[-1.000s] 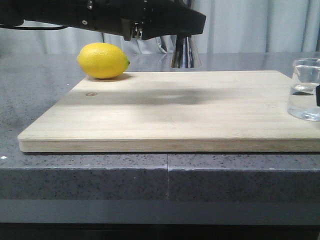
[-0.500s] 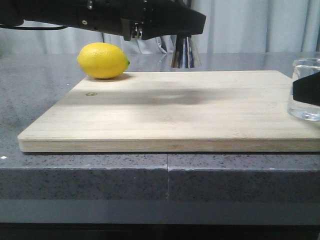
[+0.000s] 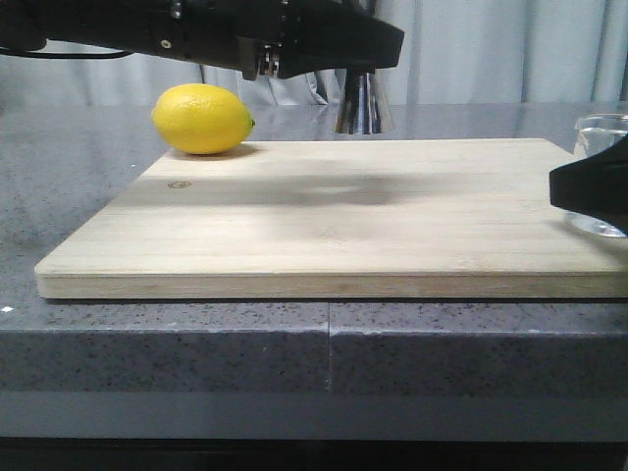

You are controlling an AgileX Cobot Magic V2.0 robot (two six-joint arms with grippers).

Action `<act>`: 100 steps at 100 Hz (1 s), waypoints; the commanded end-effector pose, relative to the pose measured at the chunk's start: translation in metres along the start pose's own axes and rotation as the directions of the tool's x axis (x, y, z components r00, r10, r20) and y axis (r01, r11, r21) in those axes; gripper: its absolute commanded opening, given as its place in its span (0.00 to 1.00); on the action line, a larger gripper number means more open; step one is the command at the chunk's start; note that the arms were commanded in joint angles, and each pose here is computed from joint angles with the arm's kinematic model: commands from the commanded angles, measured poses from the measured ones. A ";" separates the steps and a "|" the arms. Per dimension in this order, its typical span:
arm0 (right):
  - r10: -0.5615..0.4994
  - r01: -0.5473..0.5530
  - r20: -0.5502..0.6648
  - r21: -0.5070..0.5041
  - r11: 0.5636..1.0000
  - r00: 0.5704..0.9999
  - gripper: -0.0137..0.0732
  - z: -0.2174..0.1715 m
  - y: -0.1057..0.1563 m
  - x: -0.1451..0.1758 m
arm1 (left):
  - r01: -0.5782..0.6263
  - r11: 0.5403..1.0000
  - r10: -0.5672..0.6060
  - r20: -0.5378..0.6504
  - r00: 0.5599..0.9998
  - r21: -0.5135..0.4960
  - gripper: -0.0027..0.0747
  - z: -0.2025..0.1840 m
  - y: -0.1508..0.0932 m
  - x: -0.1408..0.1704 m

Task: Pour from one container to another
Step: 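Reach the right gripper to the glass beaker and grasp it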

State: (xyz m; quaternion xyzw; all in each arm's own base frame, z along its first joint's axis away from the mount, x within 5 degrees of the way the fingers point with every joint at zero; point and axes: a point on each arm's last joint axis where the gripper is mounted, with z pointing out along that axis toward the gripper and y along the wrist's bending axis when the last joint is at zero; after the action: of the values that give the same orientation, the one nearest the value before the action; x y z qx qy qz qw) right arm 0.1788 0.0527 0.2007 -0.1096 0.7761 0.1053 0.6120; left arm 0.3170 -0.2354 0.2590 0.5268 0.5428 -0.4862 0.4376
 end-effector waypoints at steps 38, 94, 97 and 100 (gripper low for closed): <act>-0.016 0.019 0.142 -0.016 1.000 0.990 0.55 0.002 0.002 -0.018 | -0.062 0.995 0.051 0.143 0.988 0.077 0.01 -0.005 -0.017 -0.040; -0.017 0.019 0.136 -0.016 1.000 0.991 0.42 0.003 0.002 -0.018 | -0.062 0.995 0.051 0.143 0.988 0.077 0.01 -0.005 -0.017 -0.040; -0.016 0.019 0.140 -0.016 1.000 0.990 0.40 0.002 0.002 -0.018 | -0.062 0.995 0.051 0.143 0.988 0.077 0.01 -0.005 -0.017 -0.040; -0.016 0.019 0.146 -0.017 1.000 0.989 0.39 0.002 0.002 -0.019 | -0.062 0.995 0.051 0.143 0.988 0.077 0.01 -0.005 -0.017 -0.040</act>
State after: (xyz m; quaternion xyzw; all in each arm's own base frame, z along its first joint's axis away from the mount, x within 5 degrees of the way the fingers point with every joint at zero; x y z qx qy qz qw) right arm 0.1799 0.0533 0.2026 -0.1095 0.7670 0.1080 0.6229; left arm 0.3169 -0.2353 0.2589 0.5277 0.5427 -0.4857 0.4370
